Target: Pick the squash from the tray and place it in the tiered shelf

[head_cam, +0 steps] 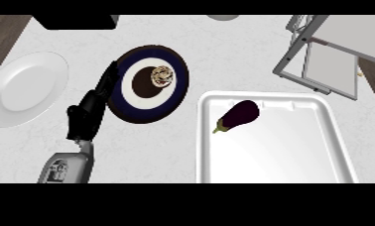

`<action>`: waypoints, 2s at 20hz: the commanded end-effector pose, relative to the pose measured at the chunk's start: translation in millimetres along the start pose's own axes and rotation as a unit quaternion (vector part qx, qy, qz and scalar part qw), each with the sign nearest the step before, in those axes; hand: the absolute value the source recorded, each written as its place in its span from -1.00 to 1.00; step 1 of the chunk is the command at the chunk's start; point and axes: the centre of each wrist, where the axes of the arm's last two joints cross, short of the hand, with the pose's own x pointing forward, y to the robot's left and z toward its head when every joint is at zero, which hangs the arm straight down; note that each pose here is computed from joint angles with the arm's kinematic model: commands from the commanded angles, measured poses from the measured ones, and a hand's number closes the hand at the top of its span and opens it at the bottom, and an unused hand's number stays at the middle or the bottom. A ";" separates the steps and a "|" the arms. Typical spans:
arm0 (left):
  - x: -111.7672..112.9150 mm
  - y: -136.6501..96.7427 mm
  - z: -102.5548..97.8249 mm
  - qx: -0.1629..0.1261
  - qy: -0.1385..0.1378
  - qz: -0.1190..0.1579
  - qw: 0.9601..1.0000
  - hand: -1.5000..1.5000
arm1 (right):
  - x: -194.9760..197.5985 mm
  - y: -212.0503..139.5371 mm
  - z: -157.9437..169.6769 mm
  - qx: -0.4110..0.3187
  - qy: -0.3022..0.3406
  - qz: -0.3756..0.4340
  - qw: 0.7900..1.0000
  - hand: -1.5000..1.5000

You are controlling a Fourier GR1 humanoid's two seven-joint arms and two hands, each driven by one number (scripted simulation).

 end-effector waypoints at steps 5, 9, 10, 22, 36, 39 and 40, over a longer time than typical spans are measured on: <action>14.8 0.6 -10.8 -0.011 -0.007 -0.003 1.000 0.00 | 7.4 -66.1 6.7 -0.066 -0.089 -0.078 0.991 1.00; 13.1 -18.8 -8.5 -0.020 -0.010 -0.003 1.000 0.00 | 20.9 -105.8 -0.5 -0.090 -0.072 -0.075 0.991 1.00; 14.5 -14.0 -12.7 -0.026 -0.011 -0.001 1.000 0.00 | 20.3 -103.1 -8.4 -0.089 -0.073 -0.080 0.990 1.00; 14.6 -12.4 -15.7 -0.041 -0.019 0.001 0.999 0.00 | 14.1 -121.9 -39.9 -0.168 -0.060 -0.071 0.982 1.00; 1.9 -24.8 -6.0 -0.026 -0.018 -0.006 0.999 0.00 | -9.5 -98.4 -123.7 -0.199 -0.084 0.009 0.976 1.00; 5.9 -0.3 -20.9 -0.019 -0.009 -0.003 1.000 0.00 | -24.4 -58.7 -150.6 -0.200 -0.143 0.036 0.969 1.00; 7.4 -23.4 -7.6 -0.029 -0.008 0.004 1.000 0.00 | -19.5 -74.7 -151.6 -0.198 -0.145 0.027 0.969 1.00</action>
